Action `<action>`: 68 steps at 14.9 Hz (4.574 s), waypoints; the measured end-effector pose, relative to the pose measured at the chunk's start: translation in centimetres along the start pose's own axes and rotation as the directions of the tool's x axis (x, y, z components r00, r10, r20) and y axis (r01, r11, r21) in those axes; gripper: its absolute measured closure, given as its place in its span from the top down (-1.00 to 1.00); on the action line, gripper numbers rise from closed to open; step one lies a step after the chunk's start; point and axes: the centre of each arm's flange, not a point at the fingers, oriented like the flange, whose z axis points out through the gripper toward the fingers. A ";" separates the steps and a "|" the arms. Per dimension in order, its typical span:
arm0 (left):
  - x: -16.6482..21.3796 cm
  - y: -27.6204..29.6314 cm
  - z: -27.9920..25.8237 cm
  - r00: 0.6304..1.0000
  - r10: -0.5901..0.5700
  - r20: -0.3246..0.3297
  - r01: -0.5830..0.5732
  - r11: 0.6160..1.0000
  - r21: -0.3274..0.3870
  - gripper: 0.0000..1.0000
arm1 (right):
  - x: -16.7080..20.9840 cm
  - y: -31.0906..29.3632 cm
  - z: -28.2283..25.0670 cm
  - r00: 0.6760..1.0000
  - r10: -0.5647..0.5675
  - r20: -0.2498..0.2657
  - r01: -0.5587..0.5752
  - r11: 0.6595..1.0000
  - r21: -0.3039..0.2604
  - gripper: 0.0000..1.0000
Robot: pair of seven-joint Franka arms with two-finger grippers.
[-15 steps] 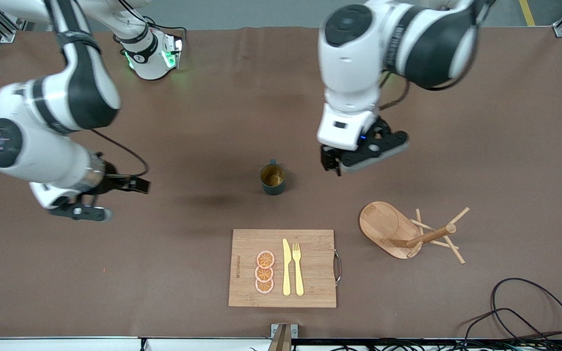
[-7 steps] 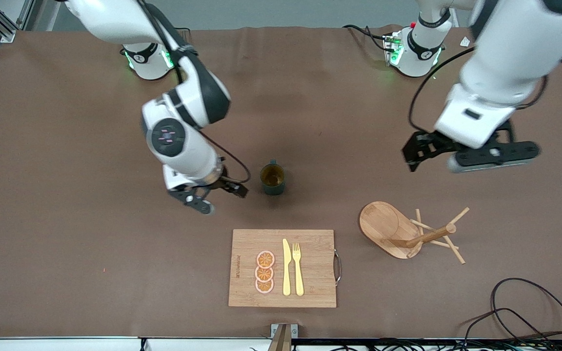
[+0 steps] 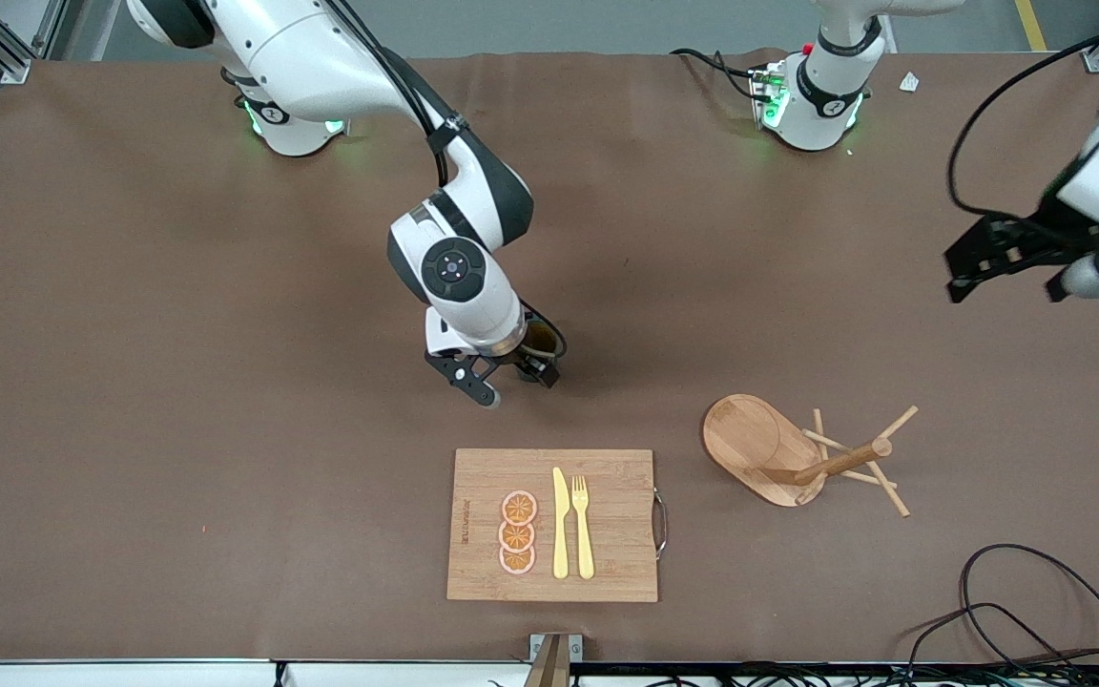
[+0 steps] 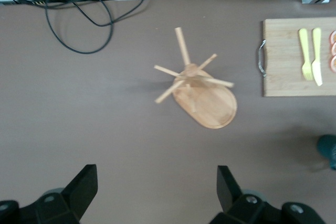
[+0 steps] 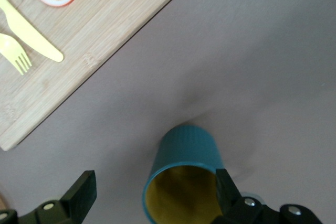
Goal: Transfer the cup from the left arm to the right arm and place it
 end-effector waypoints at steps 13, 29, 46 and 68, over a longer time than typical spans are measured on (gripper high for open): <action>-4.4 -6.3 -0.5 0.995 -0.036 0.089 0.039 0.999 -0.035 1.00 | -2.6 -0.9 3.9 1.000 0.000 0.007 0.000 0.999 0.046 -0.72; -7.8 -1.8 -0.2 0.987 0.045 0.157 -0.038 0.998 -0.044 1.00 | 26.4 11.9 -9.9 0.820 -0.569 0.057 0.572 0.813 -0.108 -0.91; -8.6 2.0 -0.4 0.983 0.117 0.139 -0.116 0.993 -0.011 1.00 | 39.2 26.5 -5.2 0.700 -0.708 0.095 0.712 0.681 -0.169 -0.55; -8.3 0.8 -0.7 0.987 0.094 0.130 -0.094 0.996 -0.009 1.00 | 30.2 29.0 -37.0 0.720 -0.687 -0.096 0.668 0.724 -0.172 1.00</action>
